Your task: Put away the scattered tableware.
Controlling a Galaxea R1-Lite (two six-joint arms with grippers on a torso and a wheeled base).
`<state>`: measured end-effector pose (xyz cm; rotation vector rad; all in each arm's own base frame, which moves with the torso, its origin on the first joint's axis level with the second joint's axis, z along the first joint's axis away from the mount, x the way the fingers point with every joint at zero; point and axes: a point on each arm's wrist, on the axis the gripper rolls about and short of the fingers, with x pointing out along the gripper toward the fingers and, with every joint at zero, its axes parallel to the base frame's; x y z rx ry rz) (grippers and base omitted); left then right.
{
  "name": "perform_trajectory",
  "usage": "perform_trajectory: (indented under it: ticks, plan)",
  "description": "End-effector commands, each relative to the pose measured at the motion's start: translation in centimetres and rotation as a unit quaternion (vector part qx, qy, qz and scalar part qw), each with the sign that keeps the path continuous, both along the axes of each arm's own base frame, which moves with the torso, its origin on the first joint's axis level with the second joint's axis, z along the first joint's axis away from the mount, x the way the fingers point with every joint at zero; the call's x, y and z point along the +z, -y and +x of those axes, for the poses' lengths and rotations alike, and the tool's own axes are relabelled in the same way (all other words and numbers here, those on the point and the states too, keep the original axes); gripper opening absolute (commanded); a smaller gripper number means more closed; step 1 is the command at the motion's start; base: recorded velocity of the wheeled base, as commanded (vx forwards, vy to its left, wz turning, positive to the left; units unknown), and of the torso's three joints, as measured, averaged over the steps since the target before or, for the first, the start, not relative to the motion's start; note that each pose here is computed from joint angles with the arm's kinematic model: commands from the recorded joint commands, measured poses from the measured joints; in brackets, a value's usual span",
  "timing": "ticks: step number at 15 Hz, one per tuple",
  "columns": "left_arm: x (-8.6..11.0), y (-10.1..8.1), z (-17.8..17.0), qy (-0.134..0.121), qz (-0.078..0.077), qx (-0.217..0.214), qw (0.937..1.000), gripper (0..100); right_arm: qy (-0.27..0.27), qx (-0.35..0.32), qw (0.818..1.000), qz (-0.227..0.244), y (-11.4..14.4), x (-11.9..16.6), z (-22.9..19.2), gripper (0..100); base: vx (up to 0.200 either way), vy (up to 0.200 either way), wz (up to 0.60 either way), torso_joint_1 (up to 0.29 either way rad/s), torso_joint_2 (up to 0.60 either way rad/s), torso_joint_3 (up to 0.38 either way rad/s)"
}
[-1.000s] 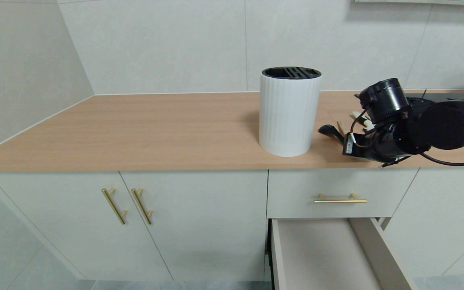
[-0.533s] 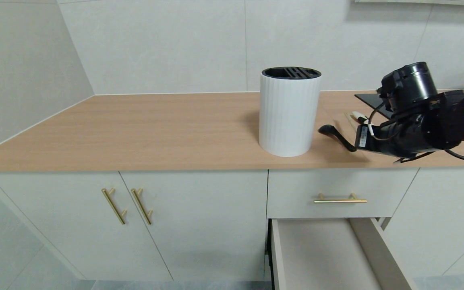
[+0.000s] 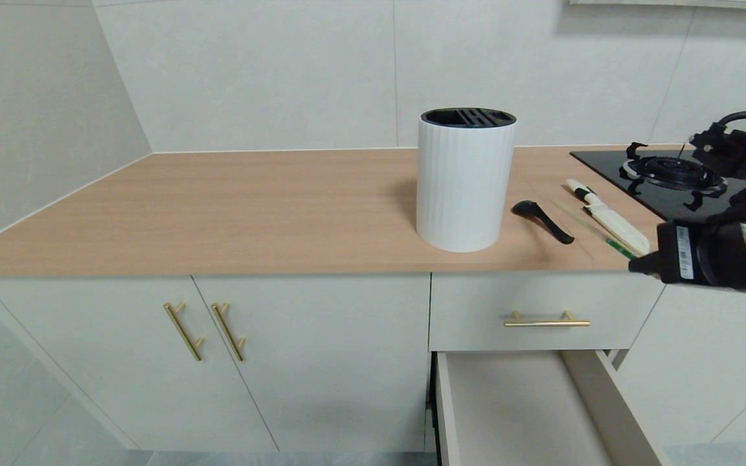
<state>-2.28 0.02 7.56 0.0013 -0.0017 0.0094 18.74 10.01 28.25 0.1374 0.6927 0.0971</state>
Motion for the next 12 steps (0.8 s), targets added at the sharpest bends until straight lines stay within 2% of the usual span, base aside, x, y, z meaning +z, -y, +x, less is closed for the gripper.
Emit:
perform_trajectory:
  ticks: [1,3,6,12]
  plan:
    - [0.0,0.0,0.0,0.0,-0.001,0.0,1.0,100,0.0,0.045,0.999,0.019,1.0,1.1,-3.6,0,0.0,0.0,0.0,0.0,0.0,0.0]
    - [0.0,0.0,0.0,0.0,0.0,0.0,1.0,100,-0.015,0.079,0.997,0.02,1.6,1.4,-4.9,0,0.0,0.0,0.0,0.0,0.0,0.0]
    - [0.0,0.0,0.0,0.0,-0.001,0.001,1.0,100,-0.034,0.169,0.985,0.01,2.2,0.3,-6.3,0,0.0,0.0,0.0,0.0,0.0,0.0]
    - [0.0,0.0,0.0,-0.001,0.0,0.001,1.0,100,-0.067,0.207,0.976,0.009,1.4,-0.9,-5.8,0,0.0,0.0,0.0,0.0,0.0,0.0]
